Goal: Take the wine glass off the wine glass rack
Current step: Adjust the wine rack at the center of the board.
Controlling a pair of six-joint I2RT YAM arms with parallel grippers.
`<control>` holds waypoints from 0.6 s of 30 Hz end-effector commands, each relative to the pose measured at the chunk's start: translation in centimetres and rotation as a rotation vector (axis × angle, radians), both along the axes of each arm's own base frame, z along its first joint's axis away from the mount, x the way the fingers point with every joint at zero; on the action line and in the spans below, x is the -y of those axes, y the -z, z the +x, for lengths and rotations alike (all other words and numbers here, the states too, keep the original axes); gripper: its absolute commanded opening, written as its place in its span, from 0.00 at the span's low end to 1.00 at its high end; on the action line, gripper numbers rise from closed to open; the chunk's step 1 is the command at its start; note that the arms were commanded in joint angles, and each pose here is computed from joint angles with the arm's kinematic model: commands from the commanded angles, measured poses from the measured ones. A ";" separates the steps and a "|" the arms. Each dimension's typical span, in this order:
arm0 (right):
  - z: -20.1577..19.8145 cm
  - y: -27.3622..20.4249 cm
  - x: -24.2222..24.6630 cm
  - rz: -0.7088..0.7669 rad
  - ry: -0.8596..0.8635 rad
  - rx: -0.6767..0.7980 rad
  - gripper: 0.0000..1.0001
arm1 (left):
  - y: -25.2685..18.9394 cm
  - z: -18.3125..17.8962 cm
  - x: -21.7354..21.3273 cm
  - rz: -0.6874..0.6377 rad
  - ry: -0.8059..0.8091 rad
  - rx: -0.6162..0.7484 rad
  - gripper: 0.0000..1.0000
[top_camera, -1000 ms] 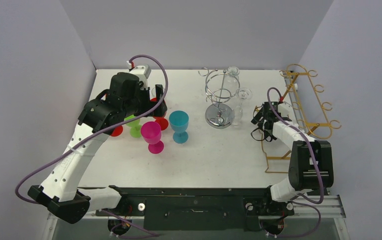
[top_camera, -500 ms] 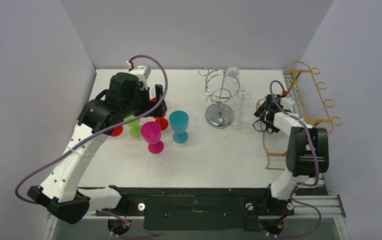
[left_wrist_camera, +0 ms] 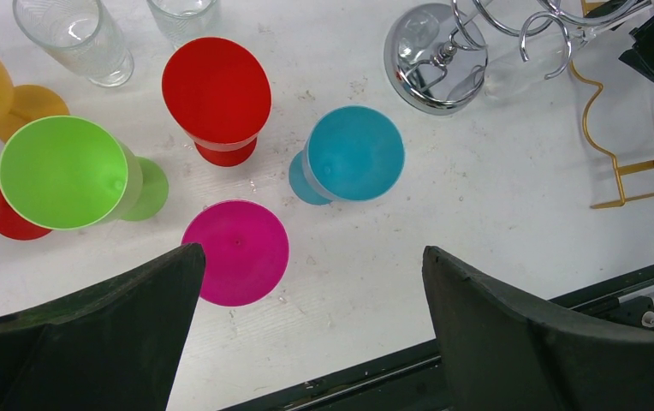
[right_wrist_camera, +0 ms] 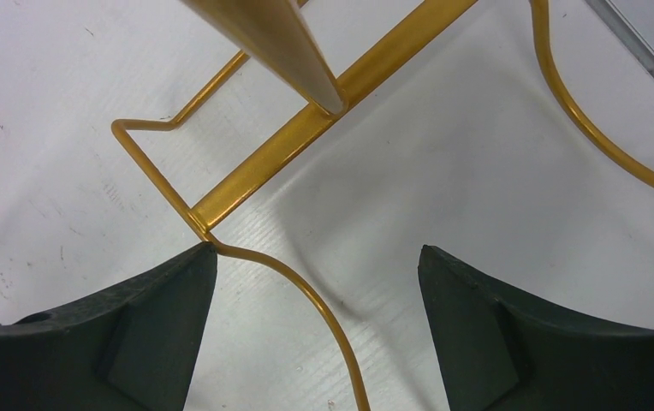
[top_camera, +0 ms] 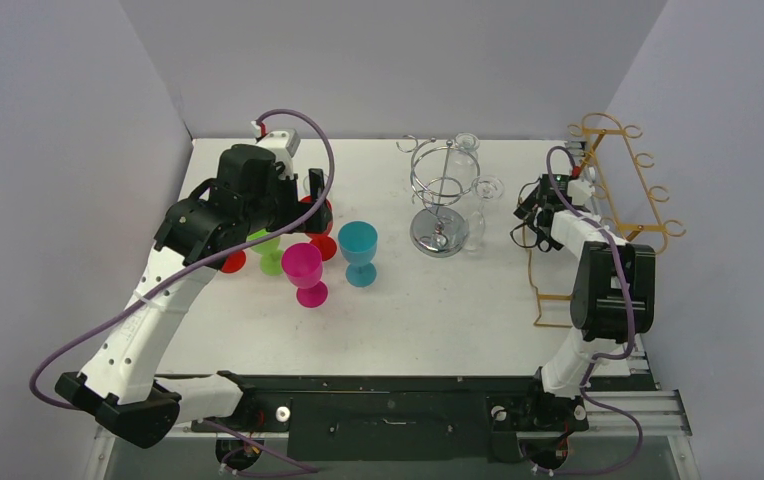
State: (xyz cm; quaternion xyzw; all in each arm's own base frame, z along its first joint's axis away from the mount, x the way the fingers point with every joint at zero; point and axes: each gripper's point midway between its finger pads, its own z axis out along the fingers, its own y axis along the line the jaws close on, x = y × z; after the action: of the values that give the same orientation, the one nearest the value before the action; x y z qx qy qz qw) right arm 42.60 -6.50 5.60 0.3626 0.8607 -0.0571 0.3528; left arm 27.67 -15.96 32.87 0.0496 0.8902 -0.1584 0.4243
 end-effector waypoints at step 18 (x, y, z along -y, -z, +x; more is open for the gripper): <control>-0.2 -5.6 -0.7 -0.026 -0.001 0.144 0.83 | -1.5 1.1 0.6 -0.031 0.016 0.048 0.96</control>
State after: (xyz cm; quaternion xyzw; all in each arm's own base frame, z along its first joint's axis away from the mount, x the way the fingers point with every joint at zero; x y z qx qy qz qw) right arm 42.63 -5.97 9.69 0.3593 0.8436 -0.0423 0.3968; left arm 27.98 -16.16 32.38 0.0536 0.8936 -0.1579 0.4167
